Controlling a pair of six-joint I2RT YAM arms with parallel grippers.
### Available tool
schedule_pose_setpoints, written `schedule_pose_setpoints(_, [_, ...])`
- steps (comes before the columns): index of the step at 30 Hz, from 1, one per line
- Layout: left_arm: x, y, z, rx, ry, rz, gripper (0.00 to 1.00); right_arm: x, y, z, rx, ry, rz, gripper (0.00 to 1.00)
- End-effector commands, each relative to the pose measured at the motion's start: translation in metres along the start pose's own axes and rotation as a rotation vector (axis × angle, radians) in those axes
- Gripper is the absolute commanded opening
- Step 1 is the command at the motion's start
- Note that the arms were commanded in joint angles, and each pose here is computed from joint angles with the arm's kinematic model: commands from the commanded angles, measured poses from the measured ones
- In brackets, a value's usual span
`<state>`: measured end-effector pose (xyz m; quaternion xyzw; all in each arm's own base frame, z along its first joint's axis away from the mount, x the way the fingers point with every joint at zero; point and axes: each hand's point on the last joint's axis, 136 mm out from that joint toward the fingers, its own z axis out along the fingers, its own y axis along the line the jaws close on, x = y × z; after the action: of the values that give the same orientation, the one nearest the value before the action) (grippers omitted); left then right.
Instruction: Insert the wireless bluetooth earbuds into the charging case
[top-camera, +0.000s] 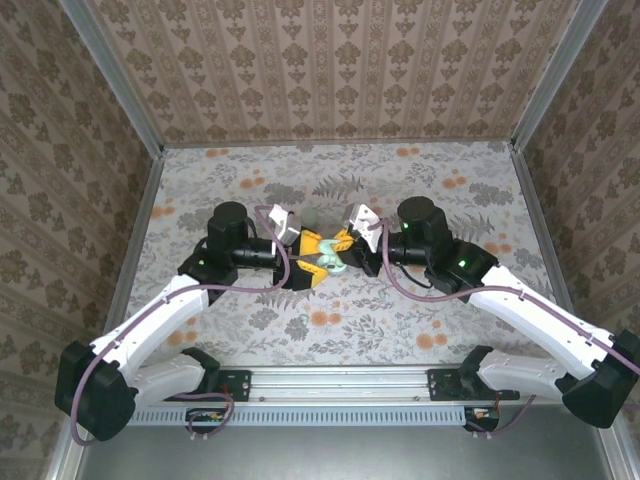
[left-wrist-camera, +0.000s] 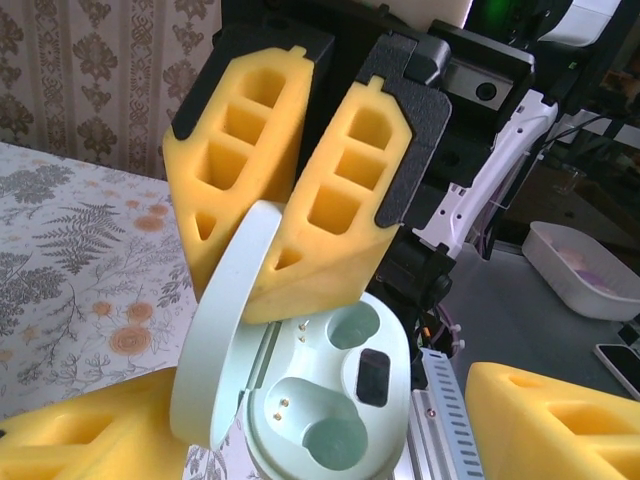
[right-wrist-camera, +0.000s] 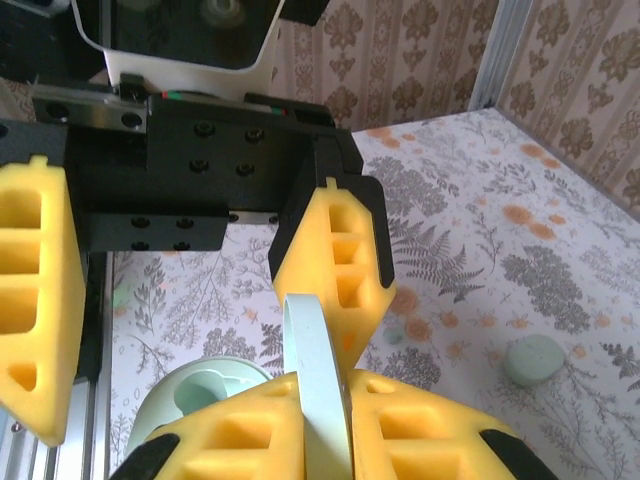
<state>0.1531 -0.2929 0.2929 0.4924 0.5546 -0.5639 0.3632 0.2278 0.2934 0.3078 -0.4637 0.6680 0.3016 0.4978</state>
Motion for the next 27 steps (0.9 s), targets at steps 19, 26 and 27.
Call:
schedule_pose_setpoints(19, [0.0,-0.002,0.003,-0.011,-0.024,0.075,0.61,-0.028,-0.003,-0.006,0.033,-0.136,0.004,0.13])
schedule_pose_setpoints(26, [-0.002,-0.003,0.003,-0.007,-0.027,0.075,0.4,-0.03,-0.003,-0.007,0.033,-0.141,0.008,0.13])
schedule_pose_setpoints(27, [-0.002,-0.003,0.002,-0.012,-0.03,0.079,0.38,-0.029,-0.003,-0.007,0.03,-0.14,0.009,0.13])
